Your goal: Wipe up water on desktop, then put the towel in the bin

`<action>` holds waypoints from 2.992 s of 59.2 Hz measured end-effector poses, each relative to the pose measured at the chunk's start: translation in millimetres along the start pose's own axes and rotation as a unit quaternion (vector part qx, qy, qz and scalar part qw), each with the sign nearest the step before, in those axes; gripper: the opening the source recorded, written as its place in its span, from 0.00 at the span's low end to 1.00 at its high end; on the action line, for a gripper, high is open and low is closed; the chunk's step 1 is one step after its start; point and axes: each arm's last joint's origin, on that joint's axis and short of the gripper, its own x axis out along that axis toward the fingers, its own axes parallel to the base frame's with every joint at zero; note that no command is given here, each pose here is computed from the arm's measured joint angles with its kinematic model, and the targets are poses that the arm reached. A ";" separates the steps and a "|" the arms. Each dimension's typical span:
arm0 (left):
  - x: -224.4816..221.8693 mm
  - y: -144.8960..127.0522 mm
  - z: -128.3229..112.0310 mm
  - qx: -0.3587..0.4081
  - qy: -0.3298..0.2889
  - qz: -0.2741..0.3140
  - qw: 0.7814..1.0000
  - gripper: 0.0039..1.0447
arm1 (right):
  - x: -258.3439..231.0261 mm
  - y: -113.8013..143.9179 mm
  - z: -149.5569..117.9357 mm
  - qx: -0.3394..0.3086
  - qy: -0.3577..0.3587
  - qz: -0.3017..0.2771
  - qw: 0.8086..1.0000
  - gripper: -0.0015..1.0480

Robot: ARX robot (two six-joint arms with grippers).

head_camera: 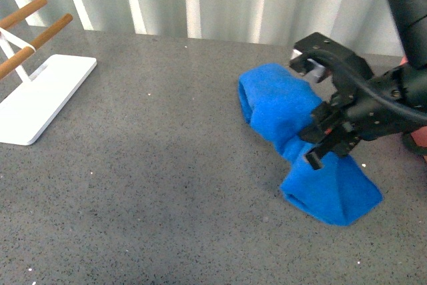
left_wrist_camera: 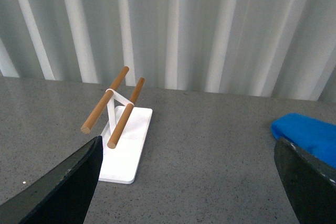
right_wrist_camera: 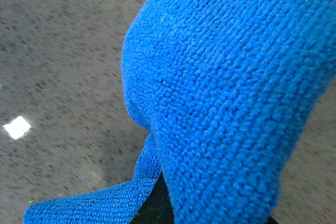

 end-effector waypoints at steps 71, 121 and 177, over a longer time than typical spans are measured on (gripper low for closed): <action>0.0 0.0 0.0 0.000 0.000 0.000 1.000 0.94 | -243.7 -101.8 62.8 0.070 -0.270 -0.282 0.918 0.04; 0.0 0.0 0.0 0.000 0.000 0.000 1.000 0.94 | -153.8 -175.5 -125.1 0.273 -0.004 -0.234 0.933 0.04; 0.0 0.0 0.0 0.000 0.000 0.000 1.000 0.94 | -148.3 -184.4 -132.1 0.247 0.036 -0.176 0.952 0.93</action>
